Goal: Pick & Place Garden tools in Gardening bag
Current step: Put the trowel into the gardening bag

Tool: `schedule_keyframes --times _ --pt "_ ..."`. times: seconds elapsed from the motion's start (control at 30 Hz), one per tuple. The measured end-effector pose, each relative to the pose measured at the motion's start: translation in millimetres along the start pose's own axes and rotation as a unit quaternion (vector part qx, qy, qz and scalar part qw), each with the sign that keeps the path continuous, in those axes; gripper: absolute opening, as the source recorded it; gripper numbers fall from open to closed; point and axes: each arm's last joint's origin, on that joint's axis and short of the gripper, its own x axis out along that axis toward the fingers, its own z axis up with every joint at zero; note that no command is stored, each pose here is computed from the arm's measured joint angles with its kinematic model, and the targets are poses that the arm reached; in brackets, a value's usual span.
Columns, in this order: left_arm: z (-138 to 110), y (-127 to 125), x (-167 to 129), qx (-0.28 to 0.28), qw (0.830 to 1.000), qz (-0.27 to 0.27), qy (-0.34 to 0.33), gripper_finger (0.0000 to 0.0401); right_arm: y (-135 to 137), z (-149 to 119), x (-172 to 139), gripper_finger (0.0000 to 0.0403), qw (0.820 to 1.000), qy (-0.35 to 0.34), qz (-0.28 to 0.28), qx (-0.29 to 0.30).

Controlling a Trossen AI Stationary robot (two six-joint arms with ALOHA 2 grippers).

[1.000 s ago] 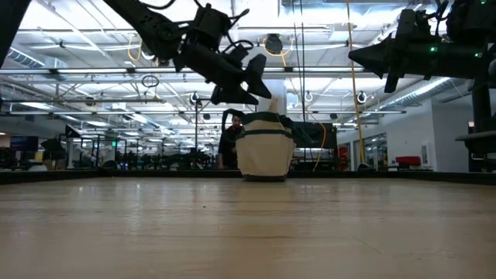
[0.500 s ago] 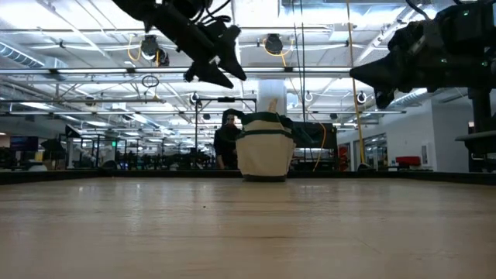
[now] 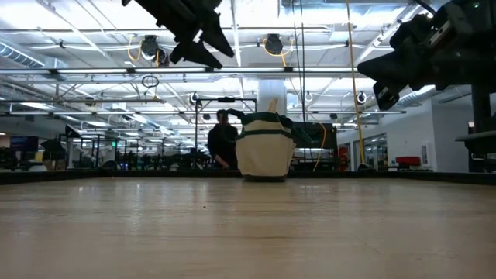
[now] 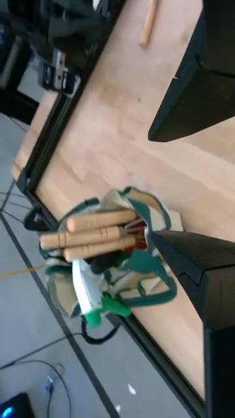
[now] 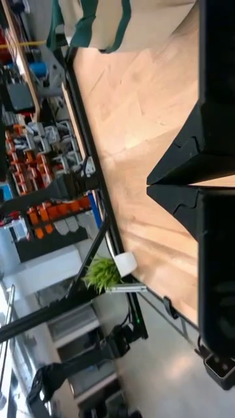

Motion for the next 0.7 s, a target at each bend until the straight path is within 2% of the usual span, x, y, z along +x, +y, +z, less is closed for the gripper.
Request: schedule_keyframes --times 0.17,0.33,0.5,0.7 --pt "1 -13 -11 0.012 1.000 -0.024 -0.015 0.0241 11 2 7 0.0000 1.000 0.014 -0.015 -0.016" --pt "-6 -24 -25 0.016 0.998 -0.050 -0.043 0.0241 26 13 16 0.0000 0.995 0.091 -0.033 -0.036" --pt "-26 -27 -44 0.015 0.994 -0.084 -0.067 0.0241 41 25 20 0.0000 0.991 0.125 -0.033 -0.043" --pt "-60 -22 -72 0.006 0.986 -0.131 -0.098 0.0241 55 32 20 0.0000 0.987 0.157 -0.045 0.004"
